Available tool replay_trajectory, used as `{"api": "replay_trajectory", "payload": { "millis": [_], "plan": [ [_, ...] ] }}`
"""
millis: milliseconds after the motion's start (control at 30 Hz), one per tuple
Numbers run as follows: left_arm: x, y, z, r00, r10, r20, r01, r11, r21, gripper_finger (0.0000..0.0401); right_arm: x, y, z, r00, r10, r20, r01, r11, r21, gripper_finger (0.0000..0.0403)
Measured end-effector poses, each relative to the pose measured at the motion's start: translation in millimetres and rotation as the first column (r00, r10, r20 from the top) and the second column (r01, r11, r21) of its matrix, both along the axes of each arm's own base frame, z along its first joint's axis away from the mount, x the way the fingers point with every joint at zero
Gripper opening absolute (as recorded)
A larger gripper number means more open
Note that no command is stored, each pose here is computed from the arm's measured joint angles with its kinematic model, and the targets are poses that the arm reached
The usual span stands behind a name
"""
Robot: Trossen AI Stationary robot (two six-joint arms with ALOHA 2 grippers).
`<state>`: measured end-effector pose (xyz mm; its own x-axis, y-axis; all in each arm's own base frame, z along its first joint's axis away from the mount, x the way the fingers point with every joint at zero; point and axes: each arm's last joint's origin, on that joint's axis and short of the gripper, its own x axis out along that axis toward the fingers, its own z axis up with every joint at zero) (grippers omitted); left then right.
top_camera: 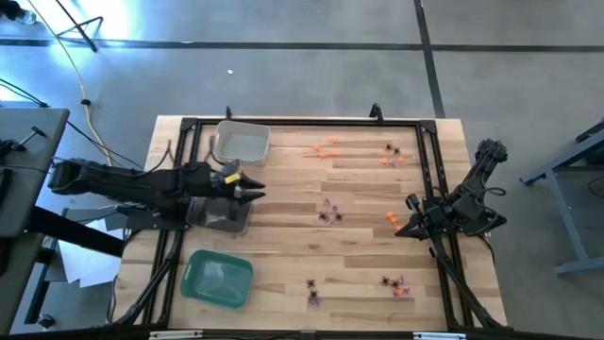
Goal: Sort Halloween decoration
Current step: Put the center violet witch hat into the black bin
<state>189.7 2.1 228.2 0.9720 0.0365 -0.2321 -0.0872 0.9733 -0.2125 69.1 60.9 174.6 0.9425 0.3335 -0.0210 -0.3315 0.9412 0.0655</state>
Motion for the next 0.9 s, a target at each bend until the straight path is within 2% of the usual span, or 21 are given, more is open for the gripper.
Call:
{"api": "replay_trajectory", "payload": {
  "millis": [167,300,467,633,900],
  "plan": [
    [40.1,-7.9,4.4,0.995,-0.046,-0.083,0.051,0.997,0.059,0.0156,0.0,0.0,0.1,1.0,-0.001,0.0,0.001,1.0,0.0,0.0],
    [69.2,-10.2,0.0,0.99,-0.05,-0.133,0.057,0.997,0.051,0.0171,0.0,0.0,0.0,1.0,0.0,0.0,0.0,1.0,0.0,0.0],
    [92.3,-10.6,-2.6,0.987,-0.034,-0.16,0.043,0.998,0.052,0.0177,0.0,-0.1,0.1,1.0,0.0,0.0,0.0,1.0,0.0,0.0],
    [114.7,-11.2,-30.6,0.964,-0.031,-0.263,0.045,0.998,0.049,0.0177,0.0,0.0,0.1,1.0,0.0,0.0,0.0,1.0,0.0,0.0],
    [163.9,-4.0,-69.8,0.958,0.006,-0.287,0.026,0.994,0.107,0.0177,0.0,0.0,0.0,1.0,0.0,0.0,0.0,1.0,0.0,0.0]
  ]
}}
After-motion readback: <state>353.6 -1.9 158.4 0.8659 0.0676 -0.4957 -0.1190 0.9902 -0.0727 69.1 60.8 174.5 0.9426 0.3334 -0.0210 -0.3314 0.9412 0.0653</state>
